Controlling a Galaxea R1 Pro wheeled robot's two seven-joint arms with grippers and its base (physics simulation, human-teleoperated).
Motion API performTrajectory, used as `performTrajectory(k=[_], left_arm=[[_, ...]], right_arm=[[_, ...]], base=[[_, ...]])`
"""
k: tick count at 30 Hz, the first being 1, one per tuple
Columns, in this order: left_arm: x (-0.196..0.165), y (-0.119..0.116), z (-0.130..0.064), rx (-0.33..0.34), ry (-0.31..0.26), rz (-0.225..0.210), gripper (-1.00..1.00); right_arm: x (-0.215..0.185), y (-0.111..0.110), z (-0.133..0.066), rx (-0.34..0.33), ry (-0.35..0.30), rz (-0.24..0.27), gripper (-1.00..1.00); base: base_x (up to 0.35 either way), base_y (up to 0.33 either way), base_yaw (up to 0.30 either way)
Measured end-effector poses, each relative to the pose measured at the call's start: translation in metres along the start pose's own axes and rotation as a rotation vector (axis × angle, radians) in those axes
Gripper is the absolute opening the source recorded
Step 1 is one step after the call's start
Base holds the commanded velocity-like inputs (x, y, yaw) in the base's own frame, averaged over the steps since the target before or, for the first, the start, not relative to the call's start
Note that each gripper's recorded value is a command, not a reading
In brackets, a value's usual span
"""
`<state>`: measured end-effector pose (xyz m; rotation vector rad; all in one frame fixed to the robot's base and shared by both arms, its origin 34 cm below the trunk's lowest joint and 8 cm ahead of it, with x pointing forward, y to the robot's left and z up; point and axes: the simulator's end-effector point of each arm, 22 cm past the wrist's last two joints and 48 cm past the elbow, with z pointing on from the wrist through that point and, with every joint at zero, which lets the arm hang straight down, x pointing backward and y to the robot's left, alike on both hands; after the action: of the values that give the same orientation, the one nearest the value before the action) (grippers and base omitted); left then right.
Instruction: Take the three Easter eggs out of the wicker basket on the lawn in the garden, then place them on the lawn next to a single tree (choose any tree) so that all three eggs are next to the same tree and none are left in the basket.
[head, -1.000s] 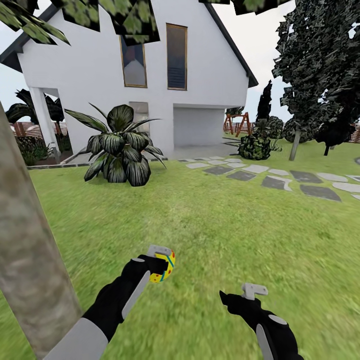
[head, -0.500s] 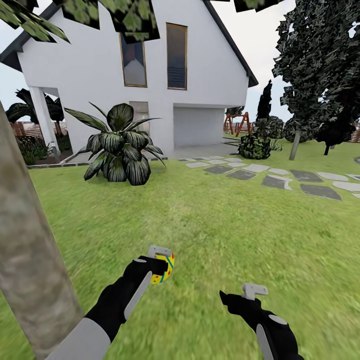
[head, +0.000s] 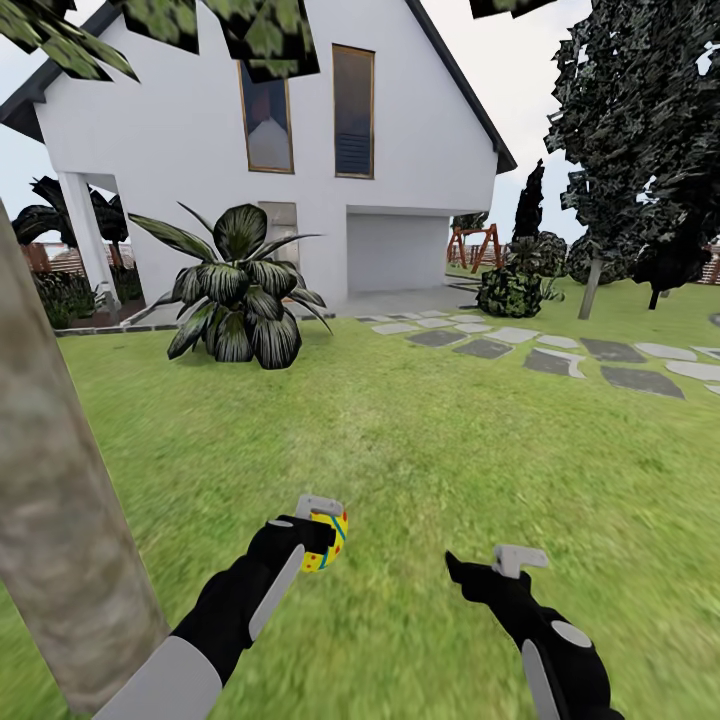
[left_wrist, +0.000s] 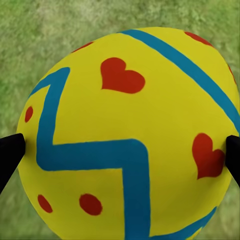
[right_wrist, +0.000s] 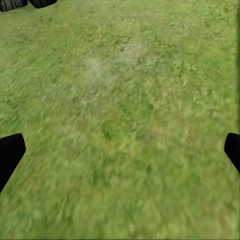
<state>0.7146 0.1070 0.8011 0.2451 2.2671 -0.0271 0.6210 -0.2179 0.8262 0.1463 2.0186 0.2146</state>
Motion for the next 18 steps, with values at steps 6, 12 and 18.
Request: performTrajectory(k=[6, 12, 18], left_arm=[[-0.005, 0.0, 0.002, 0.008, -0.027, 0.007, -1.0], [-0.011, -0.017, 0.001, 0.052, -0.061, 0.031, -1.0], [-0.018, -0.024, 0.0, 0.086, -0.093, 0.025, -1.0]], right_arm=[[0.005, -0.001, -0.001, -0.007, -0.002, 0.002, 1.0], [-0.01, 0.0, -0.006, -0.007, -0.036, -0.002, 1.0], [-0.011, 0.0, -0.006, -0.007, -0.038, -0.002, 1.0]], base=[[0.0, 0.0, 0.0], [0.0, 0.0, 0.0], [0.0, 0.0, 0.0]])
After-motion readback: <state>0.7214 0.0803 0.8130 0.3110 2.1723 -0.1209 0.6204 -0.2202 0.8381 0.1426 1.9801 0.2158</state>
